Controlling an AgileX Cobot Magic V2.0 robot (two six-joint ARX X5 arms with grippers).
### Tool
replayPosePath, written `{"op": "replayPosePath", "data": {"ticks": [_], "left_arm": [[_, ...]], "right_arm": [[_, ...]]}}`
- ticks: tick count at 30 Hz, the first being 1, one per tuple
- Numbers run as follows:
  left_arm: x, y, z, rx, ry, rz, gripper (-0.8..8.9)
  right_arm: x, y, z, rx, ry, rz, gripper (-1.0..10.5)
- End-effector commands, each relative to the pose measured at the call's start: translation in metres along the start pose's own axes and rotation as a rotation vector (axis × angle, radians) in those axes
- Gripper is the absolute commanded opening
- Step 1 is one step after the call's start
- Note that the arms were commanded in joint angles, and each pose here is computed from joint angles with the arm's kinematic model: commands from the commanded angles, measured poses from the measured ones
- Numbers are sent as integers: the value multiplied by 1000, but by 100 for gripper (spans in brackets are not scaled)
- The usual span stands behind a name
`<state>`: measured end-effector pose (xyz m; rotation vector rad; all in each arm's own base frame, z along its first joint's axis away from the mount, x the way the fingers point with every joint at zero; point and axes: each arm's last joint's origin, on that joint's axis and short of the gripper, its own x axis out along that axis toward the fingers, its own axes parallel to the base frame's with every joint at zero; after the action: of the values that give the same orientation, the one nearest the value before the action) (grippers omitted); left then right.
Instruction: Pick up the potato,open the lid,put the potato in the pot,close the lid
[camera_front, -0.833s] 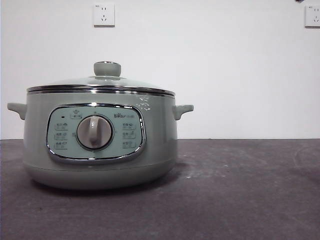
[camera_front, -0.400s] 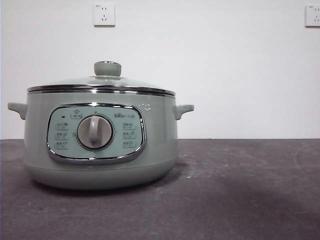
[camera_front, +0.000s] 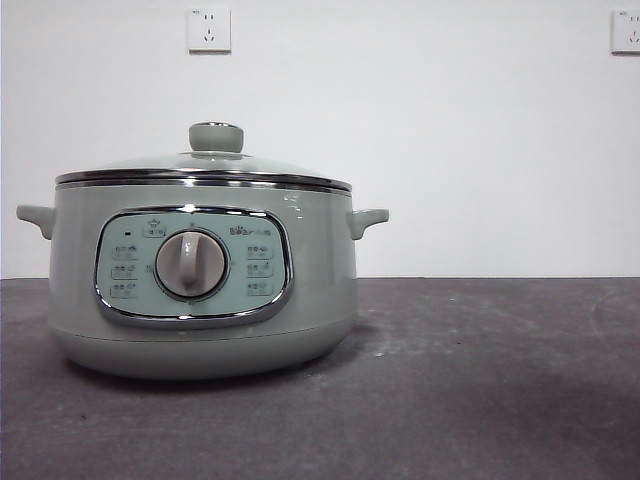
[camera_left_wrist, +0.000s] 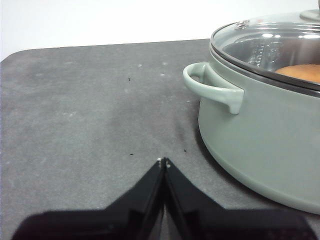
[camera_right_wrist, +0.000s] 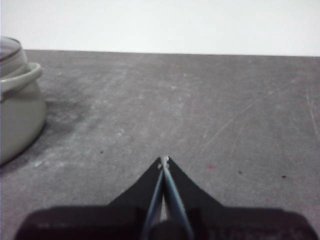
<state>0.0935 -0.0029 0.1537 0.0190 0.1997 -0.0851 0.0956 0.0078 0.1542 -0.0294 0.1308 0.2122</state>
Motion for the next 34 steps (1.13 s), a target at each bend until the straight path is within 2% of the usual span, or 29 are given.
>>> {"op": "replayPosePath", "data": {"ticks": [1,5,34], "left_arm": [[2,0,-5,-4,5,-2,-3],[2,0,-5,-4,5,-2,-4],[2,0,-5,-4,5,-2,-3]], "right_arm": [[1,0,-3,18,4,2,1],[1,0,-5,91,27,2,1],[1,0,-5,91,29,-5,1]]}}
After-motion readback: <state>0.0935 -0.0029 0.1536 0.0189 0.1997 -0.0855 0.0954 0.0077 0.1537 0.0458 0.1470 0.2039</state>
